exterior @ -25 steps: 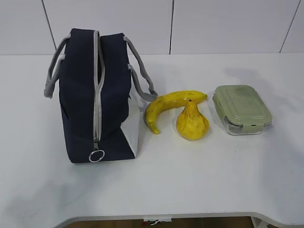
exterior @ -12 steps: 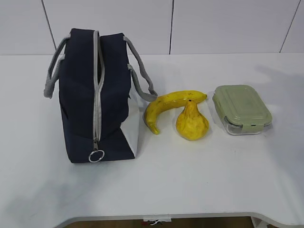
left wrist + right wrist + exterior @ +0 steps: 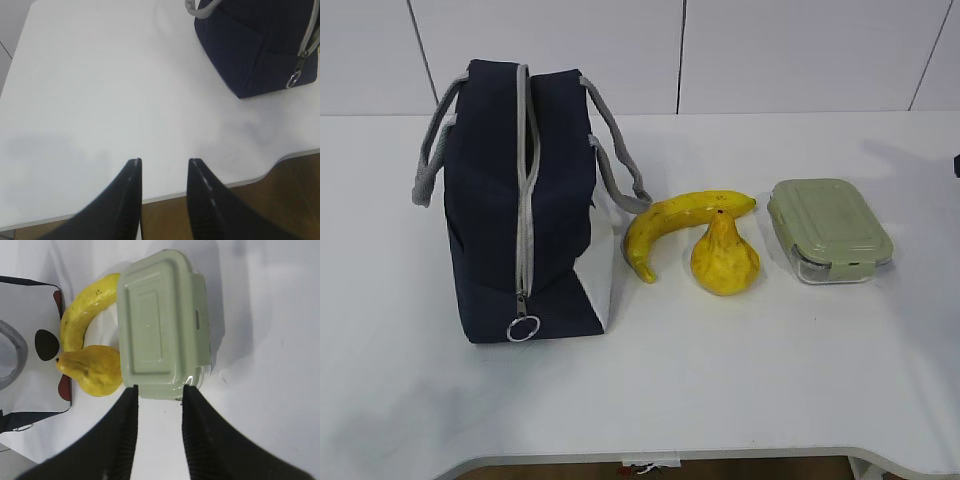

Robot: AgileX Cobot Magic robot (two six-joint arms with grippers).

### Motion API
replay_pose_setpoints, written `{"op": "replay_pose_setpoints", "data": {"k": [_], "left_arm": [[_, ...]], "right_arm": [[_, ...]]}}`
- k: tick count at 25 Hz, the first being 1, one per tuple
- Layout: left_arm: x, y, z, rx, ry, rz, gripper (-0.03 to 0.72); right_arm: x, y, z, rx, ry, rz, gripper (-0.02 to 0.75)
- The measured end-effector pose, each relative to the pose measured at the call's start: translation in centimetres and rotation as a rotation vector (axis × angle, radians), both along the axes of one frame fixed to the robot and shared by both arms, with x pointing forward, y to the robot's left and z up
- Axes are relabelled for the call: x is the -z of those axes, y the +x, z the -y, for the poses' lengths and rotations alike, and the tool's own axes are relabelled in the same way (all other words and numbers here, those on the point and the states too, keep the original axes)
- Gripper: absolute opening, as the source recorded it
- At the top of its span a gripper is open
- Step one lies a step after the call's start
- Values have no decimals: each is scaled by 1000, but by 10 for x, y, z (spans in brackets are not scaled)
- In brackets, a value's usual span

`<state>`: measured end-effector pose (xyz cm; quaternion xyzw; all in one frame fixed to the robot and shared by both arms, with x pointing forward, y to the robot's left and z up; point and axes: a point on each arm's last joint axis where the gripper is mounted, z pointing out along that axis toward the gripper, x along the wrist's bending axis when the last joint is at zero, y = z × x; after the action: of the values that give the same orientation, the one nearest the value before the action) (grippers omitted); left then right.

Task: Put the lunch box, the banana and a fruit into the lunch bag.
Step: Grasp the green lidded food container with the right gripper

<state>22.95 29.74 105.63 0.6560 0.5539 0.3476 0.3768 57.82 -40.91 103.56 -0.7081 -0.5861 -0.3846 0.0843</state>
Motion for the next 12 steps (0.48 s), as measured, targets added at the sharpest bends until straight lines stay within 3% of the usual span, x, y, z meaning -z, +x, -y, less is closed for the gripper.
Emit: {"op": "replay_pose_setpoints", "data": {"k": [3,9,12], "left_arm": [[0,0,0,0,0,0,239],[0,0,0,0,0,0,239],[0,0,0,0,0,0,239]], "right_arm": [[0,0,0,0,-1,-1,286],[4,3,1,5,16,-5,545],[16,10,2,4,57,-9,590]]}}
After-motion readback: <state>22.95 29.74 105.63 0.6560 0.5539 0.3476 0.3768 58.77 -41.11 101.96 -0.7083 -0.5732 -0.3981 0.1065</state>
